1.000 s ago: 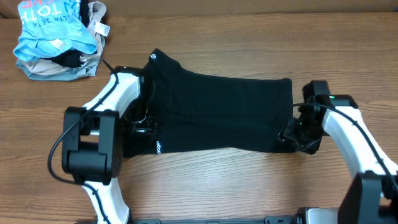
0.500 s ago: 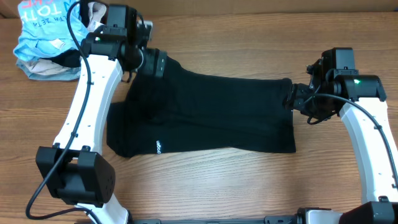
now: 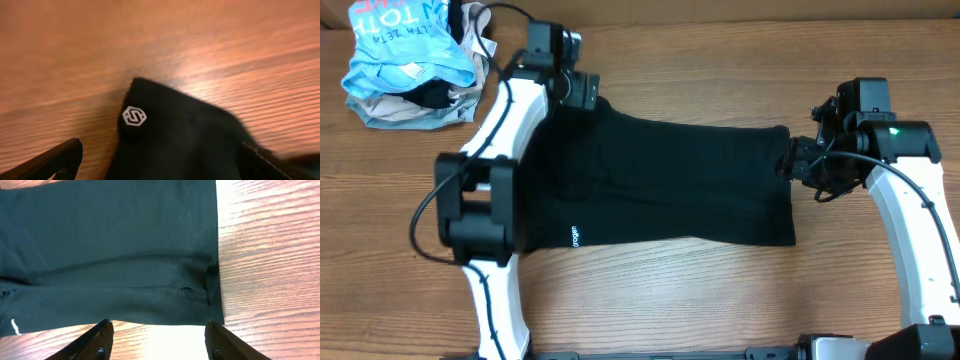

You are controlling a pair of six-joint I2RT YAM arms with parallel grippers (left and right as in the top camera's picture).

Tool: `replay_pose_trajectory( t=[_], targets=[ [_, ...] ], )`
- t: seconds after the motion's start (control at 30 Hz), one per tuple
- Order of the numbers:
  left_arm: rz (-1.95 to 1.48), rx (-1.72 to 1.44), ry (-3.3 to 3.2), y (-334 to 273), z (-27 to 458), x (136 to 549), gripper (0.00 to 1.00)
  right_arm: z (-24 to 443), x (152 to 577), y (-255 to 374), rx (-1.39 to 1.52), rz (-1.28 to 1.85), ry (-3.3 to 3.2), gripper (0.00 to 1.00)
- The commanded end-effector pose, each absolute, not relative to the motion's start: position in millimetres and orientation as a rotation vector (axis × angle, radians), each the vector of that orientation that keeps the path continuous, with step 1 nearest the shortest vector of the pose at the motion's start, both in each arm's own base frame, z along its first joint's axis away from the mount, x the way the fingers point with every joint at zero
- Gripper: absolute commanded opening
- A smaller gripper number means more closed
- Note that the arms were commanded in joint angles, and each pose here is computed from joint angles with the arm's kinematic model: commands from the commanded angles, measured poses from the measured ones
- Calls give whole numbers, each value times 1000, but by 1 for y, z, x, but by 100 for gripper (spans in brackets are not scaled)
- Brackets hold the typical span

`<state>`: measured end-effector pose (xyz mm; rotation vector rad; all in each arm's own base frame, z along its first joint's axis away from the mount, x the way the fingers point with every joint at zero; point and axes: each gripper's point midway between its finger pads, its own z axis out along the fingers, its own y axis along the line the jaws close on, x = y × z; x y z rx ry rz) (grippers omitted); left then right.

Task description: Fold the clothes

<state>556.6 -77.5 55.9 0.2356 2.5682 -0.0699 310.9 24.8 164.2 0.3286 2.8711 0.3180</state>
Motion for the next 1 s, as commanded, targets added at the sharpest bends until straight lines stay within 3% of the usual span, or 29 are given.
replay_pose_trajectory(
  t=[0.0, 0.5, 0.6, 0.8, 0.97],
  targets=[
    [-40, 264, 2538, -74, 52, 577, 99, 173, 313, 23, 319, 313, 2844, 62],
    [-44, 206, 2574, -56, 8, 587, 93, 173, 315, 23, 317, 314, 2837, 62],
    [-44, 207, 2579, -57, 3, 587, 85, 173, 315, 23, 316, 314, 2834, 62],
    [-47, 210, 2553, -60, 6, 592, 57, 175, 319, 23, 312, 314, 2818, 59],
    [-79, 220, 2562, -64, 4, 589, 49, 176, 322, 23, 309, 315, 2804, 59]
  ],
)
